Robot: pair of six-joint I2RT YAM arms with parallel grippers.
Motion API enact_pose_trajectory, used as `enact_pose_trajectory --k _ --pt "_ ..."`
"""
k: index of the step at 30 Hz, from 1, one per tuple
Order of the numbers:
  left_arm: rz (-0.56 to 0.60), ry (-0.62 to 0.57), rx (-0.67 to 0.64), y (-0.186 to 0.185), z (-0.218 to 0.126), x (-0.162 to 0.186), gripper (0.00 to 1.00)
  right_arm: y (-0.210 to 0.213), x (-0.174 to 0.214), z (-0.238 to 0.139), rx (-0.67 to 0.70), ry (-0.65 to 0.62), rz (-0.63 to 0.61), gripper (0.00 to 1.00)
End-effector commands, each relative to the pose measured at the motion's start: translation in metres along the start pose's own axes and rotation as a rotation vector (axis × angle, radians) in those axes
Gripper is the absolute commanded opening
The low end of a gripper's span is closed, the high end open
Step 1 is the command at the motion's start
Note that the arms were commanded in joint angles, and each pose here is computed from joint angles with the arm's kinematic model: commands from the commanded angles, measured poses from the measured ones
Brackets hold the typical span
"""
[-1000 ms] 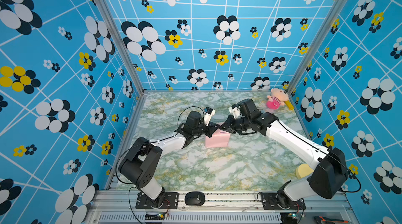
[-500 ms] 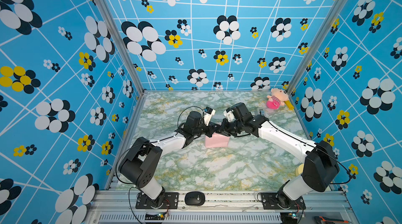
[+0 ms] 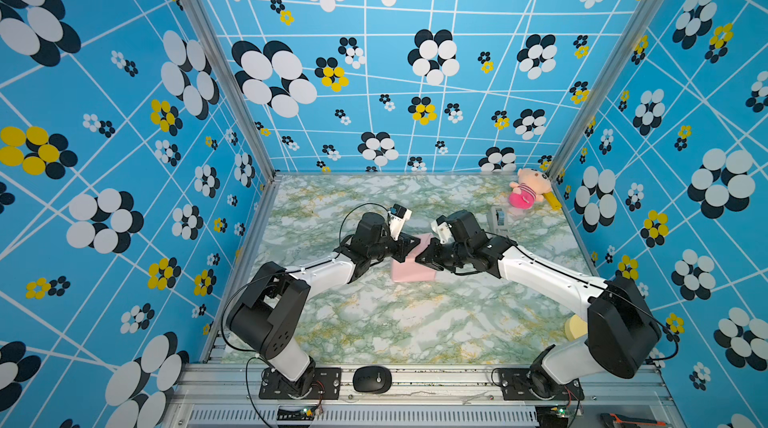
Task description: Wrap the gift box in paper
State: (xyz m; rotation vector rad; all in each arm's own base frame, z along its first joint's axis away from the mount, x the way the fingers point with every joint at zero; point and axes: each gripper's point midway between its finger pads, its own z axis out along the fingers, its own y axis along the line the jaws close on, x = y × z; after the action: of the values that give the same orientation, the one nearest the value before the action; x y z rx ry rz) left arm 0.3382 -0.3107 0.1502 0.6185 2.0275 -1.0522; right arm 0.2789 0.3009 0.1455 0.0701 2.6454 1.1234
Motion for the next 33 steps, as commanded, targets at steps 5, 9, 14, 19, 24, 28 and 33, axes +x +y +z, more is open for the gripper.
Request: enact_pose_trajectory --k 5,9,14,19,24,28,33 --pt "-0.13 0.216 -0.035 0.016 0.01 0.07 0.04 0.024 0.001 -0.011 -0.075 -0.06 -0.101 0.0" --pt "-0.131 0.218 -0.035 0.015 0.009 0.07 0.04 0.037 0.002 -0.001 -0.114 -0.041 -0.131 0.0" --pt "-0.13 0.215 -0.037 0.015 0.008 0.069 0.04 0.006 0.0 0.018 -0.02 -0.042 -0.091 0.0" --pt "-0.13 0.217 -0.035 0.014 0.008 0.069 0.04 -0.024 -0.009 0.015 0.027 -0.1 -0.054 0.0" --pt "-0.131 0.217 -0.034 0.014 0.008 0.069 0.03 -0.038 -0.021 0.007 0.027 -0.157 -0.042 0.0" --pt "-0.123 0.197 -0.023 0.009 0.008 0.059 0.04 -0.026 -0.014 -0.007 -0.018 -0.145 -0.084 0.01" --pt "-0.107 0.189 -0.013 0.005 0.008 0.048 0.04 0.011 -0.019 -0.053 -0.083 -0.215 -0.188 0.05"
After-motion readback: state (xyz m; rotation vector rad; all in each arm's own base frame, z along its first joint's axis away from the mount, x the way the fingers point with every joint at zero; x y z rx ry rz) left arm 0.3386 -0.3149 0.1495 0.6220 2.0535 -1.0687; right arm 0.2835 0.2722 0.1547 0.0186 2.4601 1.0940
